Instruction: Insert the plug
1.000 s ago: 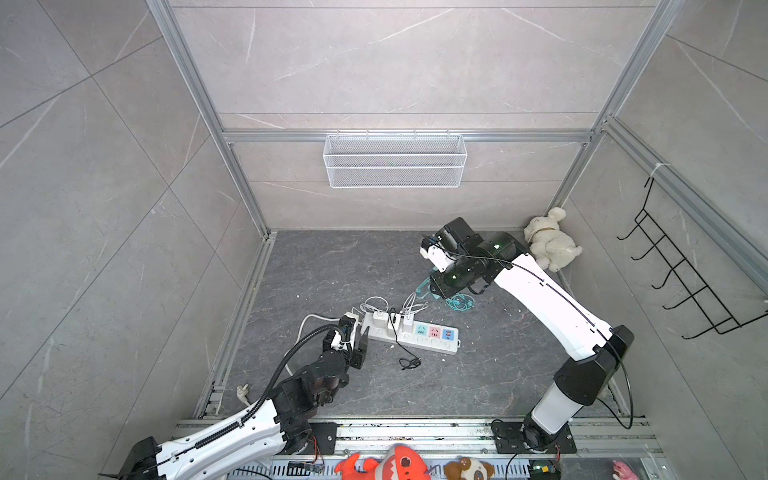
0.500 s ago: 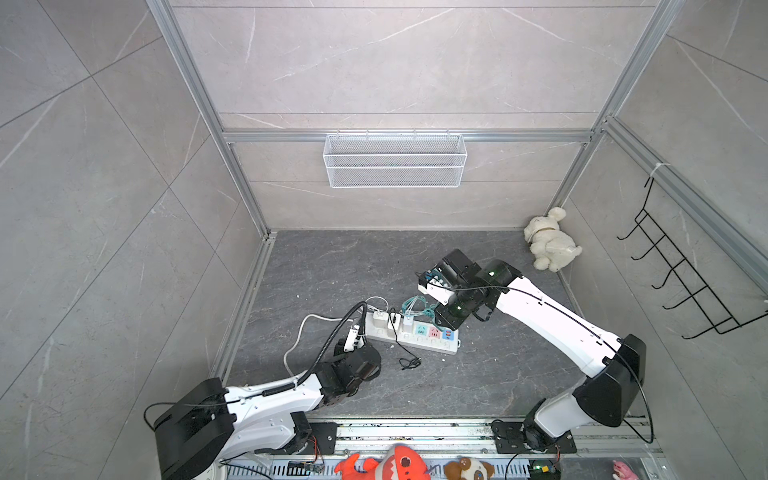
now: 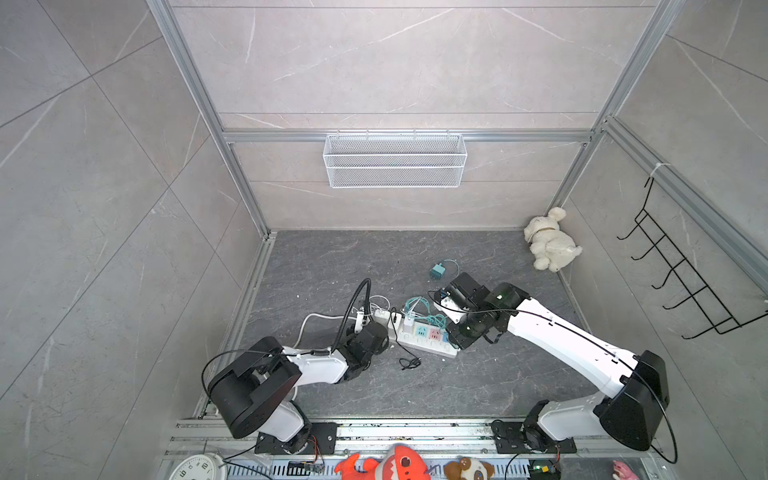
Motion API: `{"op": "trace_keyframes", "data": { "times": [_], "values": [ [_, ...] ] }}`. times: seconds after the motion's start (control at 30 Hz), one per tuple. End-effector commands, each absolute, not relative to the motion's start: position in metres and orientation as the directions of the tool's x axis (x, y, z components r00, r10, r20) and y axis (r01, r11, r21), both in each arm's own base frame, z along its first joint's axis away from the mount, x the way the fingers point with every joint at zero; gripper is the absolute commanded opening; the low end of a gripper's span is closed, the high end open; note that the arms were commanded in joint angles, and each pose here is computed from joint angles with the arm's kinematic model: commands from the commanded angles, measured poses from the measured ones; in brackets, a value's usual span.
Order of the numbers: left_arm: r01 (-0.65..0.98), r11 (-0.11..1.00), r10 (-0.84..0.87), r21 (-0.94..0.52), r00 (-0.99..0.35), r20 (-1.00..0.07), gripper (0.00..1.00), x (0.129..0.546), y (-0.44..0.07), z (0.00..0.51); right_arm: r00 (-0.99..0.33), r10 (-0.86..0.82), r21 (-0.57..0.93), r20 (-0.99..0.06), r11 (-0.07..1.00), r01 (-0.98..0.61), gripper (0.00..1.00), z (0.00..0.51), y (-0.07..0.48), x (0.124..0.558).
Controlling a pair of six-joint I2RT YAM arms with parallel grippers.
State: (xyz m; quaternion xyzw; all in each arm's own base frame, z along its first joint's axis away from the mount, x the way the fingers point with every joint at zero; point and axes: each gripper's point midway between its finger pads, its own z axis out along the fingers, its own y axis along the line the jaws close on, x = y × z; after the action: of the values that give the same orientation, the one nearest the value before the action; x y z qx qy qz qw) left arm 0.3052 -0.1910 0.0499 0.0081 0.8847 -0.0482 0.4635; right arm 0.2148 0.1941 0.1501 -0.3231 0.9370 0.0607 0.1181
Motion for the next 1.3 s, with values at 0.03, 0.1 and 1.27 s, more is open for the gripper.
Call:
{"op": "trace_keyframes", "data": {
  "times": [0.03,0.1,1.27],
  "values": [
    [0.107,0.974,-0.110,-0.200,-0.544,-0.832,0.39,0.330,-0.213,0.058,-0.760,-0.586,0.067,-0.280,0.778,-0.625,0.11,0.150,0.204,0.215],
    [0.142,0.967,-0.095,-0.210,-0.564,-0.820,0.39,0.339,-0.221,0.055,-0.750,-0.607,0.065,-0.263,0.764,-0.642,0.12,0.146,0.209,0.218],
    [0.380,0.868,-0.053,-0.320,-0.569,-0.821,0.36,0.402,-0.282,0.065,-0.837,-0.257,0.132,-0.482,0.924,-0.360,0.14,0.238,0.177,0.359]
  ]
}}
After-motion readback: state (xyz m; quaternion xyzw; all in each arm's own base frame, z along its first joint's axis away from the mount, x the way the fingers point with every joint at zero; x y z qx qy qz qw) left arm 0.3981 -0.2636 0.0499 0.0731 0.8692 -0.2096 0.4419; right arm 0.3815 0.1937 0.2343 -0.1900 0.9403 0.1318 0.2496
